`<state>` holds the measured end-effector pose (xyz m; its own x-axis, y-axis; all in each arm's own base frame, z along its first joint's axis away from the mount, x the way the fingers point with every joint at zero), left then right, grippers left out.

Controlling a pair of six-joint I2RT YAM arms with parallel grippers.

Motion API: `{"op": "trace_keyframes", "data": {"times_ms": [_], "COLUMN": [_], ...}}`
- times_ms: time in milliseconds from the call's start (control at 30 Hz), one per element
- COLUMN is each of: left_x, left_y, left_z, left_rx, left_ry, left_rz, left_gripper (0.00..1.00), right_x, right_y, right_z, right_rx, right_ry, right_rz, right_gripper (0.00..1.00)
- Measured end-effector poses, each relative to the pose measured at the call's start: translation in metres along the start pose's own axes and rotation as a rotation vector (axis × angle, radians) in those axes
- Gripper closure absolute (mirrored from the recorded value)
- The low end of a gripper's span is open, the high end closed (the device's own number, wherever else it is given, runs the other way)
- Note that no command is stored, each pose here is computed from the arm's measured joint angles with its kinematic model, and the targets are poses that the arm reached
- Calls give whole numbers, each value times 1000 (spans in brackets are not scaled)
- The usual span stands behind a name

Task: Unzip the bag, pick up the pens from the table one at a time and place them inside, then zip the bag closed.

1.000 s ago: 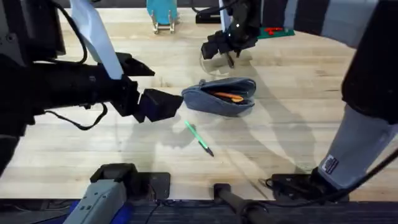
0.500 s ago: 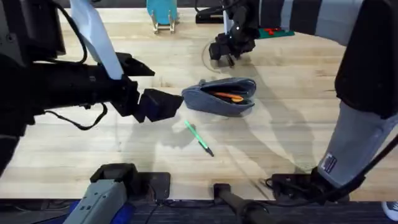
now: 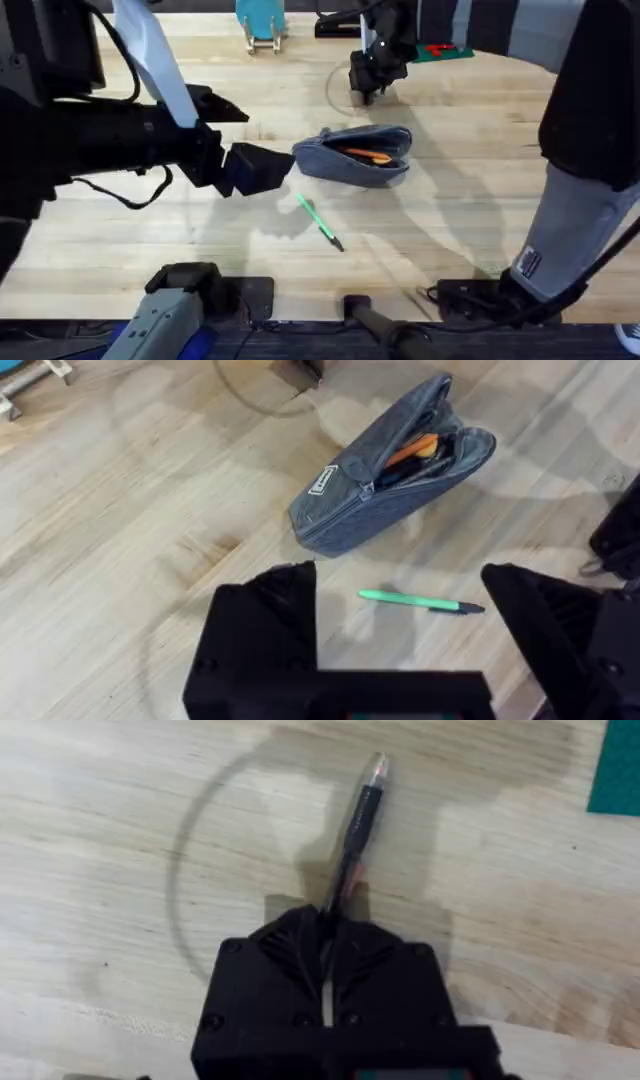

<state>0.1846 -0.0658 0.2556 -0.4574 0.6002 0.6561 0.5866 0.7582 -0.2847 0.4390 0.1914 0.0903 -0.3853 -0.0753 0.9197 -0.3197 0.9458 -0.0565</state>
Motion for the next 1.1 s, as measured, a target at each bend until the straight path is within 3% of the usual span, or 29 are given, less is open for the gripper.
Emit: {"op": "trace_keyframes", "data": {"times_ms": [433, 800, 1100], "left_x": [0, 0, 0], "left_y": [0, 0, 0], "left_z": [0, 0, 0], "left_rx": [0, 0, 0], "left_ry": [0, 0, 0], "left_rz": [0, 0, 0], "left_gripper": [5, 6, 6], "right_x": [14, 92, 139], "right_y": [0, -6, -11], "right_z": [-6, -24, -9], "right_rx": [8, 141, 265], "right_ry": [14, -56, -39], "right_rz": [-14, -16, -16], "right_gripper": [970, 970, 970]}}
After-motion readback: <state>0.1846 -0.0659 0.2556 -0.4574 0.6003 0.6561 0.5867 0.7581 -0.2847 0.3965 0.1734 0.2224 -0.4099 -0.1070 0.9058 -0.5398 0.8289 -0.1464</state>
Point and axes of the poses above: each hand's point on the last joint's axis, 136 mm out from that joint toward the fingers, its own x axis back along the fingers, its own y axis along the line the jaws close on, z = x × y, the point moved 5 cm from there along x, back along the fingers, and after that the axes turned 9 degrees about x, right-handed, at the moved point
